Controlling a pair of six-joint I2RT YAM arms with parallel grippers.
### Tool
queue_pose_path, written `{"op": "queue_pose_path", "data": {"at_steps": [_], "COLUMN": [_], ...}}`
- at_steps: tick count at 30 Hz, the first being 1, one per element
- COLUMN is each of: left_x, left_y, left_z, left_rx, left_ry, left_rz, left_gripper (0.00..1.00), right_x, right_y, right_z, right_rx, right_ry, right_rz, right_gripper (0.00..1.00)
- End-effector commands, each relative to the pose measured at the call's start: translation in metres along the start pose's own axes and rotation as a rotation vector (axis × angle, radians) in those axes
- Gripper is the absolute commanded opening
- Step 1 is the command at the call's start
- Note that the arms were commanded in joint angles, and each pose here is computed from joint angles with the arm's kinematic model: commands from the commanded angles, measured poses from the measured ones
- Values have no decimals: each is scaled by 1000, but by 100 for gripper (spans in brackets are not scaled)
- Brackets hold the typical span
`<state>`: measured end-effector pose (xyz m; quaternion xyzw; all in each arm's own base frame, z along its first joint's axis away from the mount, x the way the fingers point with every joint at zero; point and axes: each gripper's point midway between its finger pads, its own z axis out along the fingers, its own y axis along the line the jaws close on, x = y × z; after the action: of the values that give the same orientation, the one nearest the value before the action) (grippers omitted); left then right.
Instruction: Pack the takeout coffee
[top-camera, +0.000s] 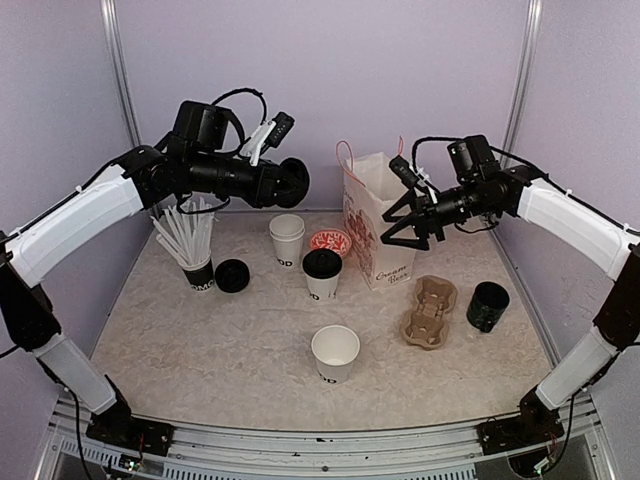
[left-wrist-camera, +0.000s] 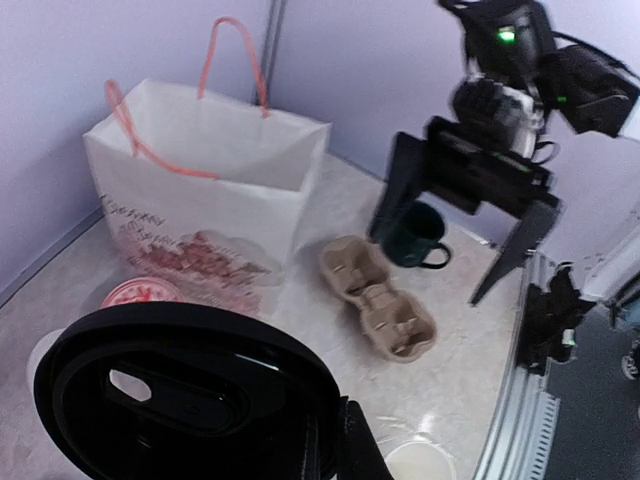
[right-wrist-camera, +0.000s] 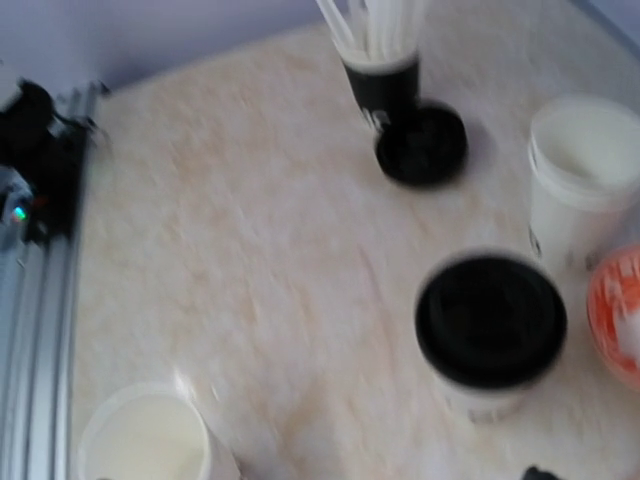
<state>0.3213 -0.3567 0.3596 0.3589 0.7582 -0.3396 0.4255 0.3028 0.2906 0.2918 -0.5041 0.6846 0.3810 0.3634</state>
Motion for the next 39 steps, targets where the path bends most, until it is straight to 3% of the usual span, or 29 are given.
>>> {"op": "queue_pose_path", "data": {"at_steps": [1,4,11,25,39], "left_x": [-27,-34,-33,-27,-21], "left_y": [-55,-69,-75,-72,-78], "left_z": [-20,-36,-45,-28,-24], "left_rx": [349,483,591,624,642], "left_ry": [-221,-326,-381,-365,-342], "left_rz": [-9,-20,-62,-112,-113], "left_gripper": [4,4,4,4,4], "right_x": [-41,-68,-101,-129,-129], "right_y": [6,5,11,46,58], "right_z": [-2,-3,14,46,59], "right_rx": [-101,-144,-253,-402,-454], "right_ry": [-117,-185,-256,-264,-249], "right_rz": [17,29,74,56,80], "right_gripper": [87,90,97,99,99]}}
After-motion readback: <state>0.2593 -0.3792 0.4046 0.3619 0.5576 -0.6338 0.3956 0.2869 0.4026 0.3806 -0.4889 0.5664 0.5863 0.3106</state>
